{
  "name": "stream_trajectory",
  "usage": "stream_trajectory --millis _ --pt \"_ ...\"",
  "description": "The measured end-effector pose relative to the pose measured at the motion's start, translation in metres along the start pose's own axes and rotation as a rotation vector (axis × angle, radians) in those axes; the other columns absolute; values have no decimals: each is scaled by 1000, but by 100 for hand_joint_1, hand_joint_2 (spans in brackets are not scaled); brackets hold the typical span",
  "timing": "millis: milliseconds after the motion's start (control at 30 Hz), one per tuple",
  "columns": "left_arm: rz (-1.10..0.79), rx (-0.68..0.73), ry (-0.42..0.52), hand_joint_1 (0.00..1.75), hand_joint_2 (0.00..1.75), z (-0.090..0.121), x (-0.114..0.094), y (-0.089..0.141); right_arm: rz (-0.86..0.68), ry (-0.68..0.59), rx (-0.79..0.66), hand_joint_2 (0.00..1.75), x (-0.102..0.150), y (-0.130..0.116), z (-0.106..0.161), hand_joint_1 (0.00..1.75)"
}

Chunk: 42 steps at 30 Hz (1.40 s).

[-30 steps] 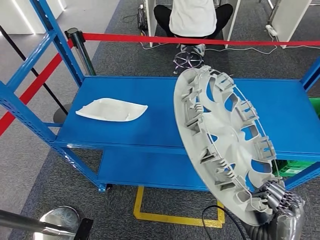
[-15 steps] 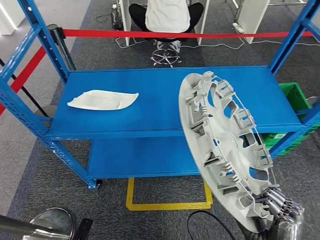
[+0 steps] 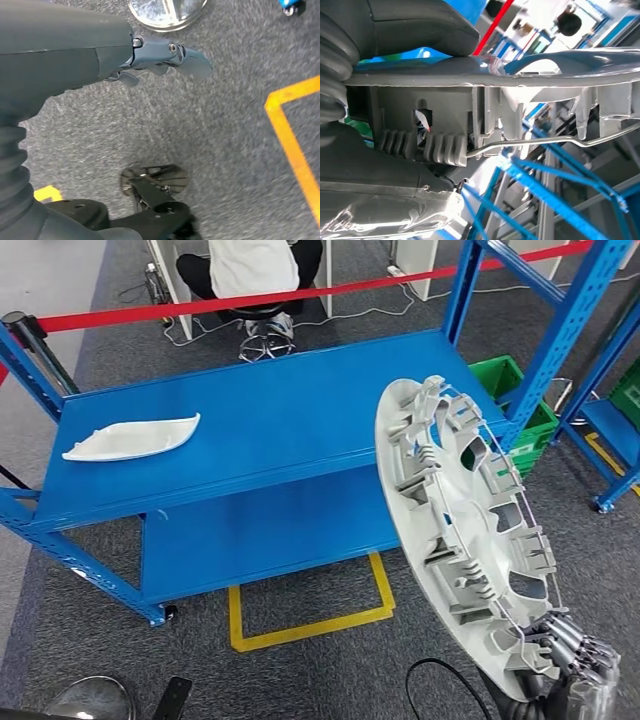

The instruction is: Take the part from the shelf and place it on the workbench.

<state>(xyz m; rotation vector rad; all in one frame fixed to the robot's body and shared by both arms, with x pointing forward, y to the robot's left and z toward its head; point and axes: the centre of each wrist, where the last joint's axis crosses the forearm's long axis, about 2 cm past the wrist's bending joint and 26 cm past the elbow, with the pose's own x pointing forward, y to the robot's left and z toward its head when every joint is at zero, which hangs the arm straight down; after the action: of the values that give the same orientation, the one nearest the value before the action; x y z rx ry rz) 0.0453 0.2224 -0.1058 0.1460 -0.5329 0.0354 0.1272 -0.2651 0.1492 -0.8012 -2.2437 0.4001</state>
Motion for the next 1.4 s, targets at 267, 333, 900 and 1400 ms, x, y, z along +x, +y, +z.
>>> stream_trajectory --millis 267,333,900,1400 --pt "-6 -4 -7 0 175 -1 4 -2 2 8 -6 175 -2 -1 0 175" --pt "-7 -5 -6 0 175 -1 4 -2 2 11 -2 175 -2 -2 1 175" --pt "-27 -19 -26 0 175 -1 5 -4 9 0 -7 175 -5 -3 -1 175" --pt "-20 -31 -22 0 175 -1 3 -2 3 -7 -10 175 -4 -2 -3 175"
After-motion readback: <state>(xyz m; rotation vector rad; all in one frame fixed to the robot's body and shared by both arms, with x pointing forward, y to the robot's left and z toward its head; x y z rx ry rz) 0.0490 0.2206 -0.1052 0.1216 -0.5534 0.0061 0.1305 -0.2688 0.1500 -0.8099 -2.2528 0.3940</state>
